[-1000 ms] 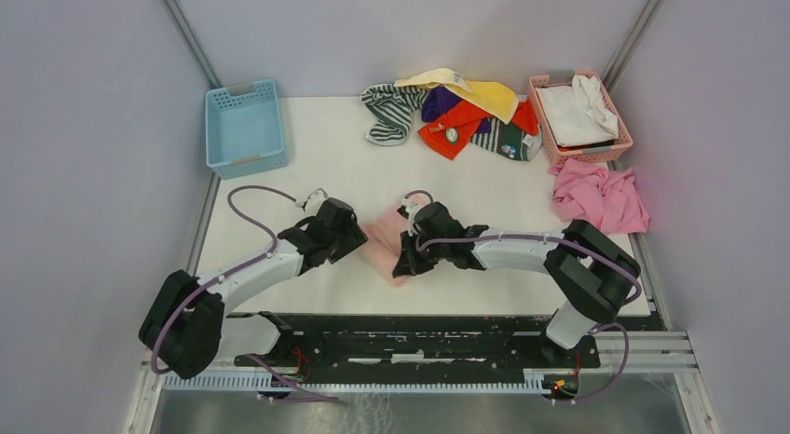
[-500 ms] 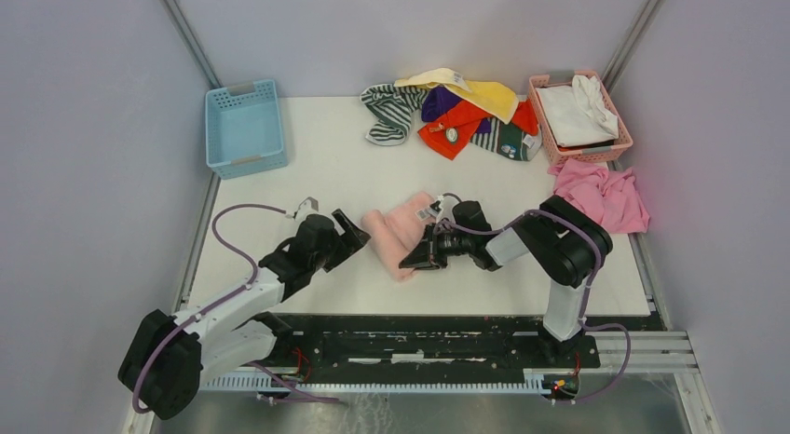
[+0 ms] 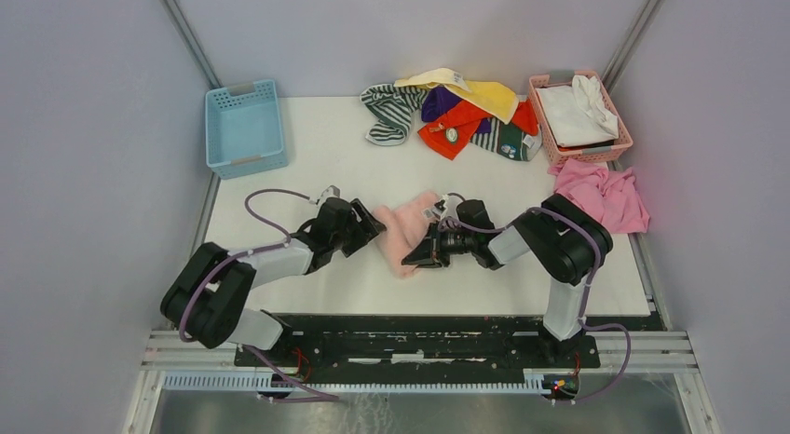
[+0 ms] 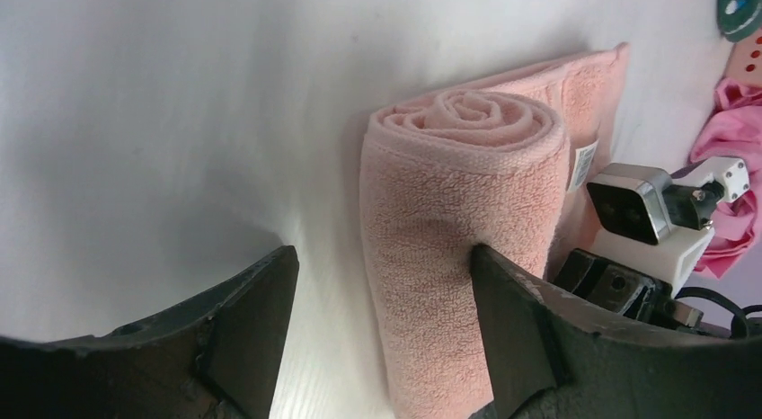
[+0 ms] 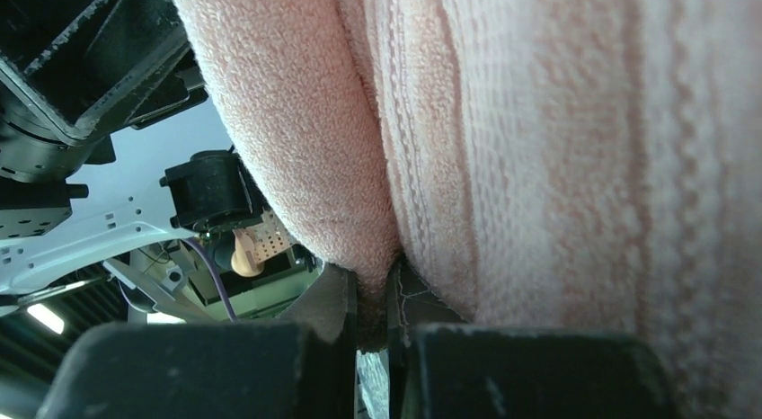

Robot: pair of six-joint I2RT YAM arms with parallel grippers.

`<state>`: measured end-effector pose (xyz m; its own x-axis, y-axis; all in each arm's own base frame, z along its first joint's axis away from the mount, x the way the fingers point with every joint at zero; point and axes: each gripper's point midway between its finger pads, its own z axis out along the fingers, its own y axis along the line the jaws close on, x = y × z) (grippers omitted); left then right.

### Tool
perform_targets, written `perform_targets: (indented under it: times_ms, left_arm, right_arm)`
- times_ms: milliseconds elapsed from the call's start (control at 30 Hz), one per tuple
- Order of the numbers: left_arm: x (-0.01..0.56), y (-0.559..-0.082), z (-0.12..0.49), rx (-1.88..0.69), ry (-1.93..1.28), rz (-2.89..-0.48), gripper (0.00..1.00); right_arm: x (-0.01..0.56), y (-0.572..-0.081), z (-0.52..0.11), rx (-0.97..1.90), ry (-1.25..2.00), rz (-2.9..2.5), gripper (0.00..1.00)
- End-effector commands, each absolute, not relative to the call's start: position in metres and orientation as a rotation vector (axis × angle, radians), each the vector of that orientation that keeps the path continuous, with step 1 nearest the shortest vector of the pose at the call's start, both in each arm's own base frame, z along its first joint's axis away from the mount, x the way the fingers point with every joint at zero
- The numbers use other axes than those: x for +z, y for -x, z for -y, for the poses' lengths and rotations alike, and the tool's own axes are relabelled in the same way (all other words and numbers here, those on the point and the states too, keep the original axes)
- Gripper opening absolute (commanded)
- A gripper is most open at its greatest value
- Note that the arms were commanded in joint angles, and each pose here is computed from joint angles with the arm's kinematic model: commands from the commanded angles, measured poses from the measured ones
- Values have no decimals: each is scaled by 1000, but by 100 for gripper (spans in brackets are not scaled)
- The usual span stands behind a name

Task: Roll the towels
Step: Roll the towel at the center of the board.

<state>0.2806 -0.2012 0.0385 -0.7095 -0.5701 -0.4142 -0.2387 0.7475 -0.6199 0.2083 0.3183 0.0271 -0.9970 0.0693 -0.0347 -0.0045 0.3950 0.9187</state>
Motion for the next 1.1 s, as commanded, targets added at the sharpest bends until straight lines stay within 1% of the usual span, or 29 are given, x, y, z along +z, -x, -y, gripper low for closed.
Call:
perform_targets:
  times_ms: [0, 133, 233, 300, 400, 467, 567, 667, 867, 1067]
  left_arm:
    - [33, -297, 220, -759, 534, -2356, 77]
    - [11, -292, 220, -698, 558, -2434, 75]
    - [-2, -286, 220, -642, 561, -2471, 72]
    - [-8, -283, 219, -580, 556, -2496, 72]
    - [-15, -280, 217, -524, 560, -2527, 71]
    - [-15, -281, 219, -520, 558, -2530, 71]
    - [-11, -284, 226, -535, 541, -2522, 71]
    - [-7, -287, 235, -554, 516, -2516, 71]
    - [-7, -288, 243, -570, 498, -2521, 72]
    - [-5, -287, 245, -574, 492, -2521, 72]
  right_arm:
    - [4, -210, -301, 1471, -118, -2687, 11]
    - [16, -210, -294, 1337, -10, -2712, 30]
    - [31, -212, -290, 1212, 96, -2713, 41]
    - [46, -216, -284, 1101, 170, -2700, 51]
    - [70, -220, -269, 888, 271, -2665, 60]
    - [84, -223, -258, 732, 335, -2628, 63]
    - [98, -228, -251, 631, 368, -2587, 63]
    - [102, -239, -256, 611, 354, -2564, 64]
    - [107, -263, -285, 659, 332, -2521, 66]
    - [80, -265, -307, 682, 349, -2572, 63]
